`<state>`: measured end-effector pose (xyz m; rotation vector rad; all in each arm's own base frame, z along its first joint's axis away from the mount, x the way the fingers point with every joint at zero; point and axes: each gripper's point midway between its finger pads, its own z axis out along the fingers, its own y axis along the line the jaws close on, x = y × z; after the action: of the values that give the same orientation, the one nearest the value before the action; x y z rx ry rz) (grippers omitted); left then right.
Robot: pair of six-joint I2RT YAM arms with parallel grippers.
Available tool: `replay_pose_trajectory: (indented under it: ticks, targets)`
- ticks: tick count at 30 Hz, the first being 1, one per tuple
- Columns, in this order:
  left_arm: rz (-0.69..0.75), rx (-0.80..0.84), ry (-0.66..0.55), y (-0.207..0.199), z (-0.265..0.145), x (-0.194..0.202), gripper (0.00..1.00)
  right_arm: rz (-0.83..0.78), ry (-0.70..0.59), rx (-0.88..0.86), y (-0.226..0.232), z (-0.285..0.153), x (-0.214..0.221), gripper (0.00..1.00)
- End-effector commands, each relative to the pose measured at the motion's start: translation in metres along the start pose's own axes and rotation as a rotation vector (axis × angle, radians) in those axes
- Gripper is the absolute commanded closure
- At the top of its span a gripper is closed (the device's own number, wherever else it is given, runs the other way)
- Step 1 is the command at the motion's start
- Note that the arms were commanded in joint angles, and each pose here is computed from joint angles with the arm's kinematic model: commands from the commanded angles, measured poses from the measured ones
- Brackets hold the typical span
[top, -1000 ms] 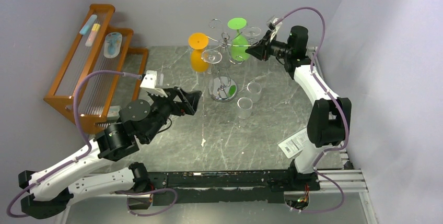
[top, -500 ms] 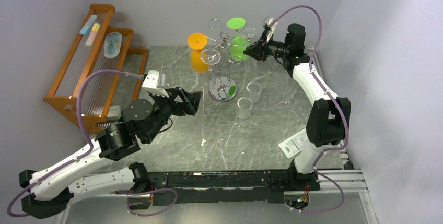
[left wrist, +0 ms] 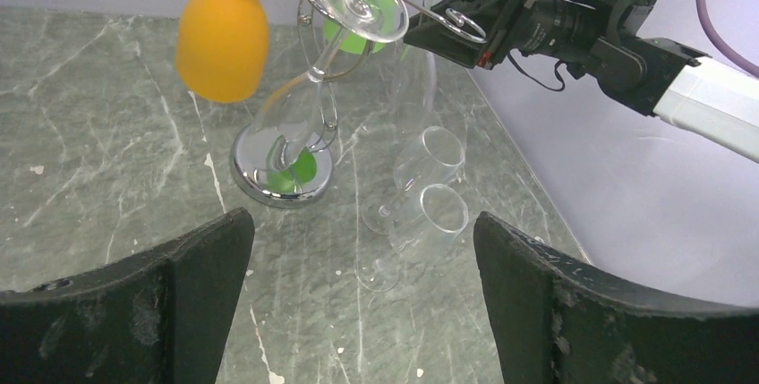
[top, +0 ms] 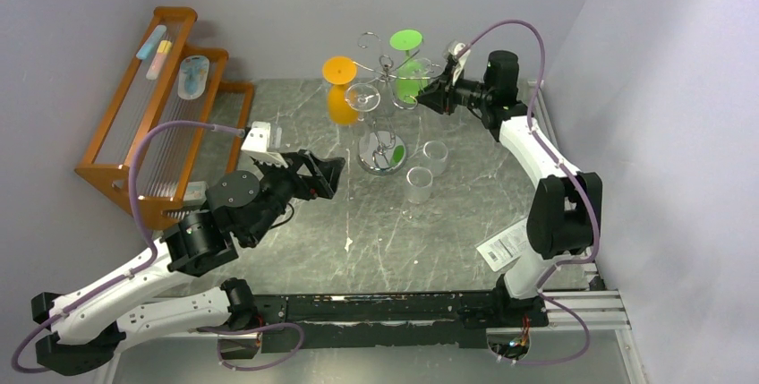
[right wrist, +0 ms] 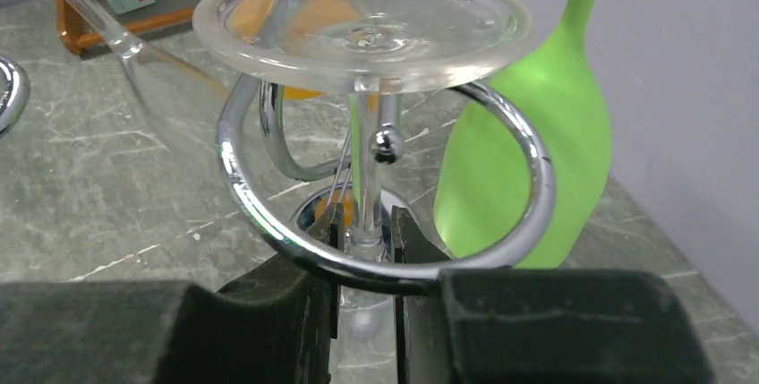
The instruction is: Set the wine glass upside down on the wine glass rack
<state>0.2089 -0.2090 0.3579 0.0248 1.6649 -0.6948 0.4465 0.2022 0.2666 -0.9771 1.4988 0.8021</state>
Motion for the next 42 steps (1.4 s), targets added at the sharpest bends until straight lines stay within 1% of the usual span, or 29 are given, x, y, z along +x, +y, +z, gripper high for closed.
replay_pose_trajectory:
  ticks: [1, 15, 23, 30, 39, 42]
  targets:
    - [-0.002, -0.010, -0.003, 0.002, -0.001, 0.000, 0.04, -0.089, -0.054, 0.023, 0.007, -0.006, -0.021, 0.99]
    - [-0.014, -0.015, 0.002, 0.006, -0.005, 0.001, 0.04, -0.122, -0.152, 0.115, 0.015, -0.027, -0.045, 0.98]
    - [-0.022, -0.013, 0.004, 0.007, -0.007, 0.002, 0.03, -0.093, -0.196, 0.298, -0.010, -0.041, -0.044, 0.95]
    - [-0.022, -0.015, 0.006, 0.007, -0.008, 0.002, 0.03, -0.055, -0.185, 0.338, -0.021, -0.038, -0.032, 0.93]
    - [-0.019, -0.014, 0.008, 0.006, -0.006, 0.003, 0.03, -0.006, -0.092, 0.328, -0.030, -0.029, 0.000, 0.85]
    - [-0.017, -0.013, 0.009, 0.006, -0.006, 0.003, 0.04, 0.002, -0.083, 0.332, -0.030, -0.029, 0.004, 0.79]
